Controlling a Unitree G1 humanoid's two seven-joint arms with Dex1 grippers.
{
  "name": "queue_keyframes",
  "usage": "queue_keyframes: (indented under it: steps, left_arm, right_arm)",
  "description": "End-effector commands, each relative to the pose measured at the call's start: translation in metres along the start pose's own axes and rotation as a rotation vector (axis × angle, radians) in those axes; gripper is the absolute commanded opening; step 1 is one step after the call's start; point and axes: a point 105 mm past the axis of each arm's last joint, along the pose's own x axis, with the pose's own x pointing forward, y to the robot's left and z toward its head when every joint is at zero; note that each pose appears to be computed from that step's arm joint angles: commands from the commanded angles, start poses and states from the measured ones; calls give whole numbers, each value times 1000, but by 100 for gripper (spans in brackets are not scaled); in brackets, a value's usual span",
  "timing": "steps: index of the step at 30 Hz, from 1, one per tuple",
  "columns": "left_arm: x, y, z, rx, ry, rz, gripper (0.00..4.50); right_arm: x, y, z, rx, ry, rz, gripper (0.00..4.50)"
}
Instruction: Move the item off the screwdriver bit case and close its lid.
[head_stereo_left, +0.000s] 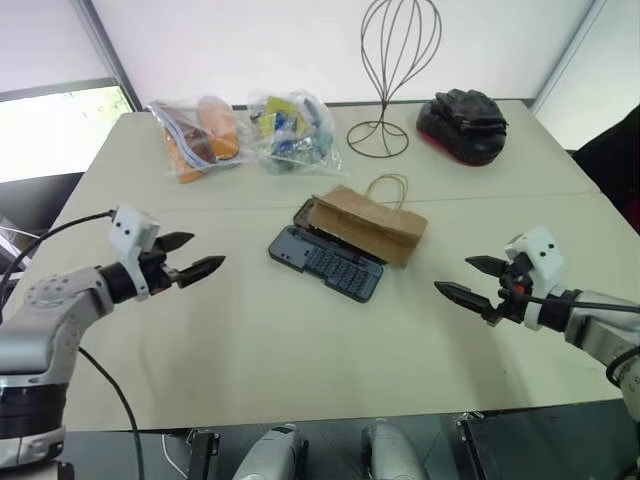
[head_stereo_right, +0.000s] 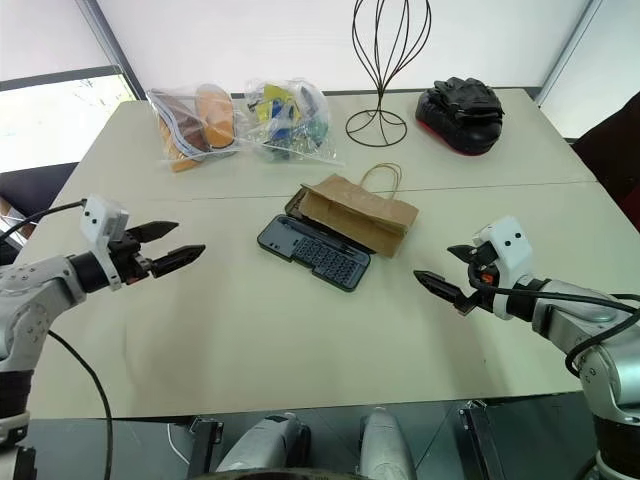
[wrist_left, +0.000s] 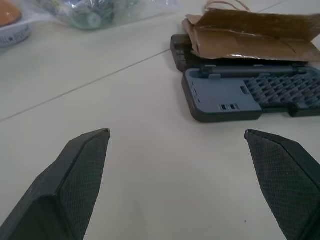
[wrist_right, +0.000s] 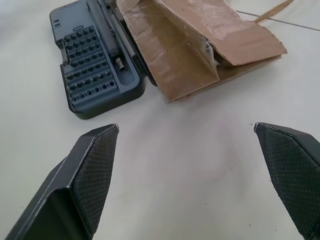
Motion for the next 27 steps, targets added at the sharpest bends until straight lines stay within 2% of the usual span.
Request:
queue_keyframes:
  steps: [1,27]
  left_arm:
    - [-11,3,13,18,-41,20,450]
    - [-22,7,10,17,-66,88,450]
  right_arm:
    - [-3,1,7,-33,-29,-3,448]
    - [11,-5,14,-65,-67,3,448]
